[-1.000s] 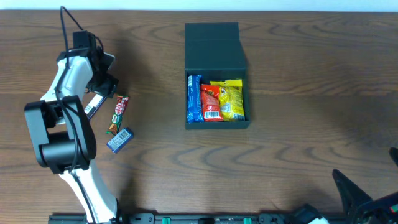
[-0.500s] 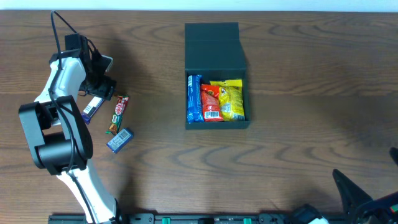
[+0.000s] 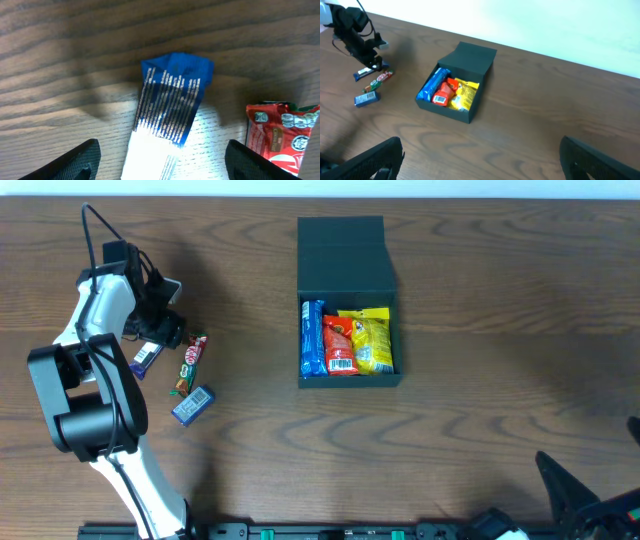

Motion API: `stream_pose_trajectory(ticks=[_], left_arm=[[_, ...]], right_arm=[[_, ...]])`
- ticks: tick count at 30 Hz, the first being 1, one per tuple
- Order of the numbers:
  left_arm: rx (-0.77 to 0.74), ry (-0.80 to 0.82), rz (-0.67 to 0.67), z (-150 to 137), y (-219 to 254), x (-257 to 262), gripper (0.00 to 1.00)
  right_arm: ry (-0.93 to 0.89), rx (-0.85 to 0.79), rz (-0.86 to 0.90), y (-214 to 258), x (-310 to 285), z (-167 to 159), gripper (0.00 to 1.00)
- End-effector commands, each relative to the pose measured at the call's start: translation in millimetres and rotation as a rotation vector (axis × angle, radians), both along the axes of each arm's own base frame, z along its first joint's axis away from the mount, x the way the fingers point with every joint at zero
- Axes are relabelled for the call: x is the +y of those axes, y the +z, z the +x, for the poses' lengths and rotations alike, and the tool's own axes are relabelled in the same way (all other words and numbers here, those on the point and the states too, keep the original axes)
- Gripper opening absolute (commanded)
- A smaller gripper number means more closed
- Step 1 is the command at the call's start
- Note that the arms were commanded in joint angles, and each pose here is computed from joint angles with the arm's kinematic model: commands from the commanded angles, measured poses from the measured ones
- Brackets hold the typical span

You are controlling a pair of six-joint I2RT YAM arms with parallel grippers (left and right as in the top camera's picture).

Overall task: Pack container
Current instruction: 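Grasp the dark blue bar with the left gripper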

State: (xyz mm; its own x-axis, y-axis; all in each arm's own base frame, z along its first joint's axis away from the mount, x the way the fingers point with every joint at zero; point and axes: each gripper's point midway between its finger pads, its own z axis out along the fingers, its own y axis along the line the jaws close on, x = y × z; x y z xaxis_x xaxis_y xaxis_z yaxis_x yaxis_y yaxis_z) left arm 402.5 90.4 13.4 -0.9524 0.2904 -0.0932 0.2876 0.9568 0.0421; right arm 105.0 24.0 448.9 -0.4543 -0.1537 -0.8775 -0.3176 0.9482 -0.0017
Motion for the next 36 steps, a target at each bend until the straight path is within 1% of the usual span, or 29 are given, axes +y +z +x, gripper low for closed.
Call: stream_pose_trajectory(ticks=[1, 20, 25, 26, 32, 33, 36], left_arm=[[0.048, -0.008, -0.012, -14.0, -16.2, 5.2, 0.79], [0.03, 0.008, -0.021, -14.0, -21.9, 9.6, 0.78], [0.019, 0.005, -0.049, -11.7, -21.8, 4.9, 0.78], [0.018, 0.005, -0.05, -11.7, -21.8, 4.6, 0.77], [0.019, 0.005, -0.051, -11.7, -21.8, 4.5, 0.58], [0.019, 0.005, -0.051, -11.7, -21.8, 4.5, 0.57], [0.019, 0.005, -0.051, -11.7, -21.8, 4.6, 0.56]], right_arm=[[-0.006, -0.017, -0.003, 2.7, -3.6, -1.9, 0.99], [-0.015, -0.018, -0.001, 2.9, -4.7, -1.4, 0.99], [-0.018, -0.016, 0.004, 2.9, -4.7, -1.5, 0.99], [-0.018, -0.015, 0.004, 2.8, -4.7, -1.5, 0.99], [-0.018, -0.016, 0.004, 2.9, -4.7, -1.5, 0.99], [-0.018, -0.016, 0.004, 2.9, -4.7, -1.5, 0.99], [-0.018, -0.016, 0.005, 2.9, -4.7, -1.5, 0.99]])
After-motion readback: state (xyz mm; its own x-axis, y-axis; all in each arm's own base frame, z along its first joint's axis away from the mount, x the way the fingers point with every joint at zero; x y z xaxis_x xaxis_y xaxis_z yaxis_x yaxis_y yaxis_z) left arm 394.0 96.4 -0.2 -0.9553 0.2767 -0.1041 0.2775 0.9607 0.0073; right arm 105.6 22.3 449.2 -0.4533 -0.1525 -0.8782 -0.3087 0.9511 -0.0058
